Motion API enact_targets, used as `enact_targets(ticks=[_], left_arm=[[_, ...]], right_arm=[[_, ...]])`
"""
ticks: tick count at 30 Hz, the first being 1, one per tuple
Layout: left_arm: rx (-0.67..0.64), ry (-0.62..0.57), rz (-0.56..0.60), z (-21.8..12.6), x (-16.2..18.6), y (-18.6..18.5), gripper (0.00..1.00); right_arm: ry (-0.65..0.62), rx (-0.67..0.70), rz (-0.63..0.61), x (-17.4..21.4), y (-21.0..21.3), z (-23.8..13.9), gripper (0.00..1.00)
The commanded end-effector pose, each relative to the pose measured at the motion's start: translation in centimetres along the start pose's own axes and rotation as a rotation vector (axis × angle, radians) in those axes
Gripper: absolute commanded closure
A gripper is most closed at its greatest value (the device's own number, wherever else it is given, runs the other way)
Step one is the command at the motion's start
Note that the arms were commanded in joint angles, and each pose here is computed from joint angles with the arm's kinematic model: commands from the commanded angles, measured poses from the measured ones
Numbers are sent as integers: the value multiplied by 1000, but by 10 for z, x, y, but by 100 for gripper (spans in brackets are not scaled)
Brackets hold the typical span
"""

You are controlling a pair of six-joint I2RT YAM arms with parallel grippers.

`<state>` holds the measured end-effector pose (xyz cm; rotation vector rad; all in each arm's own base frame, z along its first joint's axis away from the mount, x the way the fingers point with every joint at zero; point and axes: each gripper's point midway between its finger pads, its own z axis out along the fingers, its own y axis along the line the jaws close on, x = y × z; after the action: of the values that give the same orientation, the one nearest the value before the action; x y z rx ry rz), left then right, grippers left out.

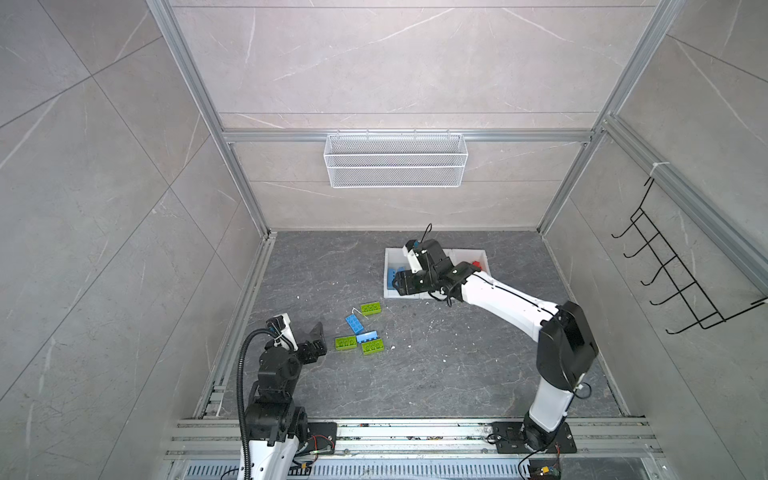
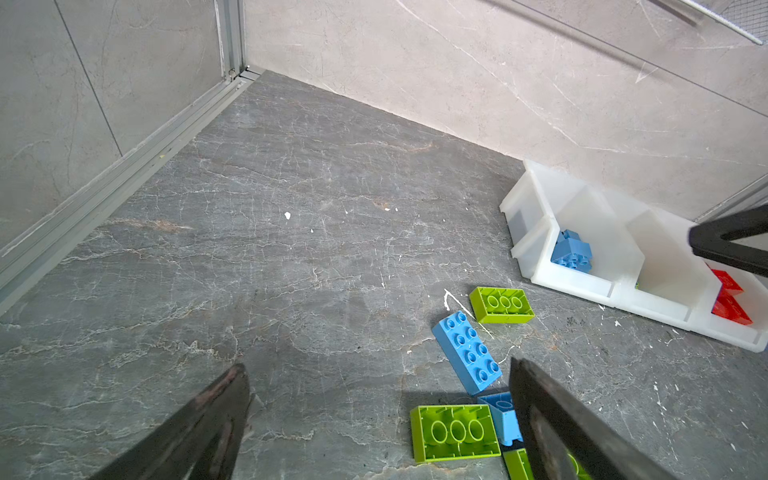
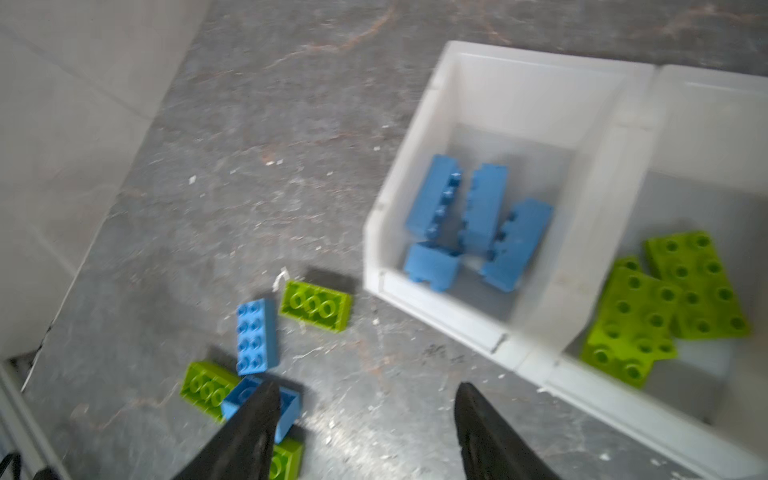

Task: Sort the legos into containers by color
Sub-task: 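Move the open right gripper back over an upside-down blue brick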

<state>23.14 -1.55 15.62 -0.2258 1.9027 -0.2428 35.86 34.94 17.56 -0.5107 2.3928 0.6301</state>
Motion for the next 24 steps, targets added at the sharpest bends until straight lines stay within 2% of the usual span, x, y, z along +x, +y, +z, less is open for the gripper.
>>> enact_targets(ticks=[1, 6, 10, 15, 24], left_arm=[[13, -22, -8, -1, -6, -3, 0], [19, -27, -6, -2, -7, -4, 0], [20, -31, -6, -3, -8, -4, 0], [23, -29, -5, -3, -7, -4, 0], [29, -34, -3, -4, -7, -5, 0]], right_arm=[[79, -56, -119, 43, 42, 8, 30], [204, 16, -134, 84, 63, 30, 26], [248, 55, -131, 102, 76, 48, 21], [285, 100, -95, 115, 72, 70, 18], [342, 123, -126, 126, 75, 100, 16]])
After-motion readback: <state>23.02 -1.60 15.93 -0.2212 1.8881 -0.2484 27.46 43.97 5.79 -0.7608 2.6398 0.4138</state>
